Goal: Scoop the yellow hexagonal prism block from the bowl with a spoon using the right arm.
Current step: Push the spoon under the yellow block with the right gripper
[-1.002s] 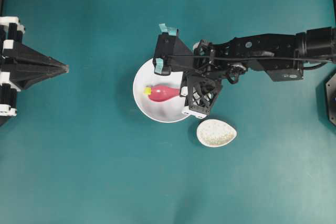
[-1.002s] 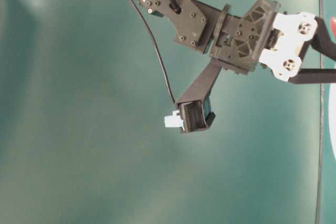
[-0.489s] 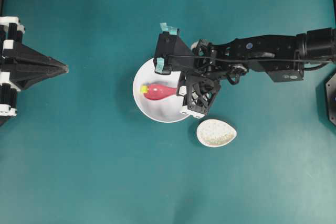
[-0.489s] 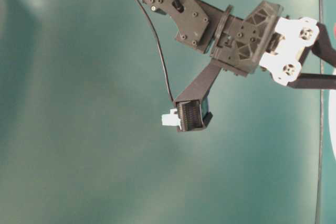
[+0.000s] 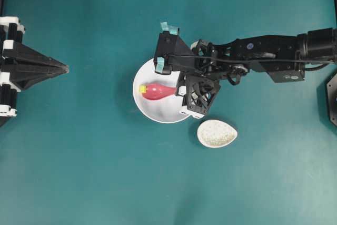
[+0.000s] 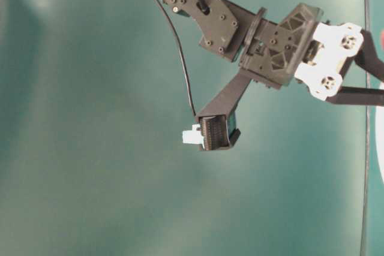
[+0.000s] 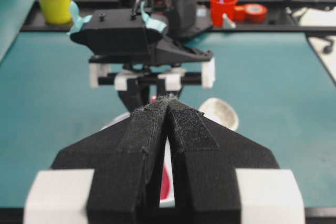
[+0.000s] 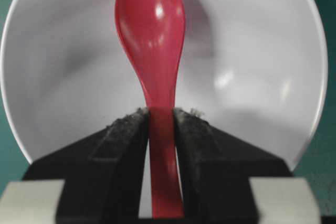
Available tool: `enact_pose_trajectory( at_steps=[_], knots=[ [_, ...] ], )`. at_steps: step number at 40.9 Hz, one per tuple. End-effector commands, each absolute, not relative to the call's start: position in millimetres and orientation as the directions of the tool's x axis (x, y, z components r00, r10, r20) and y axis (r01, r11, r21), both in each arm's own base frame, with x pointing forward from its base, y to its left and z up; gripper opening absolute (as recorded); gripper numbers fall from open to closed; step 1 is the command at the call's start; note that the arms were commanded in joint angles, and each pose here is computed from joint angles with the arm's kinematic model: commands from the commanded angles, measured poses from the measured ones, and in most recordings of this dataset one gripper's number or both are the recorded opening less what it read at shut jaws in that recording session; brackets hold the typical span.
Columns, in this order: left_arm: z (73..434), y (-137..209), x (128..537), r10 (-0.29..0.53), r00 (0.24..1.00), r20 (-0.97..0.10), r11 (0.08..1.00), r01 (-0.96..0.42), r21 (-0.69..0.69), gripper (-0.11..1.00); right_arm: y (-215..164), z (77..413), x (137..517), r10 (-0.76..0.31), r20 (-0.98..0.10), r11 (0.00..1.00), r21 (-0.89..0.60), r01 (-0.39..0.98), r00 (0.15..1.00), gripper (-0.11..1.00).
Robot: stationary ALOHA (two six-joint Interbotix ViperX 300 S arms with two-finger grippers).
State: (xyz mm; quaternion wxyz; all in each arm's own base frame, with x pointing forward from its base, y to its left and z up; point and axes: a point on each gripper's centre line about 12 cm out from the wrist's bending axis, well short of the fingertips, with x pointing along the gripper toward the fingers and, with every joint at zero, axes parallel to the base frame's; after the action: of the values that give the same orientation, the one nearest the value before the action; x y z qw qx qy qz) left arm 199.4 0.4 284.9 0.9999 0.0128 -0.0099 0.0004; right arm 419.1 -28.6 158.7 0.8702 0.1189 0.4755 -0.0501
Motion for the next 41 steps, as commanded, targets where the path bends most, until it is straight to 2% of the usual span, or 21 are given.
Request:
enact_pose_trajectory(
  at_steps=[1, 41],
  knots=[
    [294.0, 0.7, 202.0, 0.001, 0.999, 0.041, 1.000, -0.002, 0.027, -0.01, -28.0, 168.5, 422.6, 0.022, -0.818, 0.968, 0.160, 0.191, 0.575, 0.22],
    [294.0, 1.0, 202.0, 0.003, 0.999, 0.041, 1.000, -0.004, 0.024, -0.01, -28.8, 170.3, 424.8, 0.015, -0.800, 0.968, 0.161, 0.191, 0.600, 0.22]
  ],
)
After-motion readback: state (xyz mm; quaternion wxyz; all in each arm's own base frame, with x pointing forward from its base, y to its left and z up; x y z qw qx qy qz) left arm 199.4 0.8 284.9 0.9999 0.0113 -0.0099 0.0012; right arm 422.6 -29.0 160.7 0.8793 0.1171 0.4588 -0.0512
